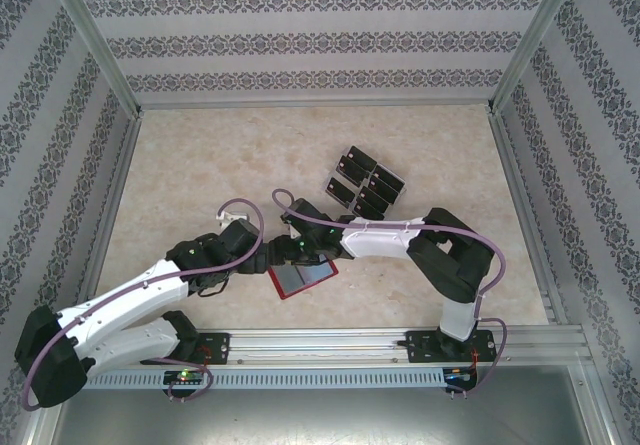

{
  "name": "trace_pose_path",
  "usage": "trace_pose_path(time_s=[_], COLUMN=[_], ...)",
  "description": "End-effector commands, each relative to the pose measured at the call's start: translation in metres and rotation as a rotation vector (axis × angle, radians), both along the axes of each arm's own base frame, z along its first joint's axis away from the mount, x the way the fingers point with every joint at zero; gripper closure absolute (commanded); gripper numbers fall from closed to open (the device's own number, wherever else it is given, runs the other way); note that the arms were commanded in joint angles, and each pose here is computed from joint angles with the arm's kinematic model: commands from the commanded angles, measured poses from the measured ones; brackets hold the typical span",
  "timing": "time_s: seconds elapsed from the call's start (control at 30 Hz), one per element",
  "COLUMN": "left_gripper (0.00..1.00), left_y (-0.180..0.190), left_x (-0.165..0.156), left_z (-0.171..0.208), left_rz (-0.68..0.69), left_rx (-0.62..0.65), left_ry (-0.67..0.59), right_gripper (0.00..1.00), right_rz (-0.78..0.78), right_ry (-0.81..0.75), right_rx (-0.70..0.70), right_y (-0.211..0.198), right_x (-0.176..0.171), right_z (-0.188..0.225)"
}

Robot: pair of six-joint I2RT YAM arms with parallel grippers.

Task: Put the credit cards into the card holder

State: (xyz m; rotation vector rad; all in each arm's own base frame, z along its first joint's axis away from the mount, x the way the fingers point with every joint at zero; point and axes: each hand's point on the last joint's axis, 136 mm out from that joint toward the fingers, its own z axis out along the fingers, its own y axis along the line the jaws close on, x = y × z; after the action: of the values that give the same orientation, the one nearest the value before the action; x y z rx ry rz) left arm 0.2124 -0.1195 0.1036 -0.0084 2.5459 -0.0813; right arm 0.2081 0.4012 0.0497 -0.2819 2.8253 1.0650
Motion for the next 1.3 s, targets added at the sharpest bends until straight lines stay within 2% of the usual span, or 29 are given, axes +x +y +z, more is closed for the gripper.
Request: trace_pose_path(time_s=[0.0, 0.27, 0.5, 0.67, 1.03, 1.27], left_gripper=[0.00, 0.00, 0.00, 0.00, 0.00, 0.00], left_y=[-0.007, -0.018, -0.034, -0.033, -0.030, -0.030], left_x=[0.011, 0.008, 0.007, 0.003, 0.001, 0.006], left_z=[0.008, -0.007, -0.036, -0.056, -0.083, -0.094], left_rz=[0.045, 0.026, 0.011, 0.010, 0.000, -0.014], left_rx=[-0.068, -0.098, -0.116, -0.066, 0.009, 0.059], left_ry=[-0.043, 0.007, 0.086, 0.137, 0.188, 0.199], right_gripper=[0.36, 0.38, 0.51, 0.55, 0.53, 0.52], right_rz=[0.059, -0.021, -0.070, -0.105, -0.191, -0.304], right_ry=[-0.057, -0.094, -0.124, -0.139, -0.200, -0.237], right_rx=[0.107, 0.059, -0.073, -0.126, -0.088, -0.086], right_y=[0.023, -0.020, -0.065, -0.088, -0.117, -0.155], right_x=[-0.006, 0.006, 0.009, 0.015, 0.040, 0.061], right_z=[0.045, 0.045, 0.018, 0.009, 0.046, 0.067])
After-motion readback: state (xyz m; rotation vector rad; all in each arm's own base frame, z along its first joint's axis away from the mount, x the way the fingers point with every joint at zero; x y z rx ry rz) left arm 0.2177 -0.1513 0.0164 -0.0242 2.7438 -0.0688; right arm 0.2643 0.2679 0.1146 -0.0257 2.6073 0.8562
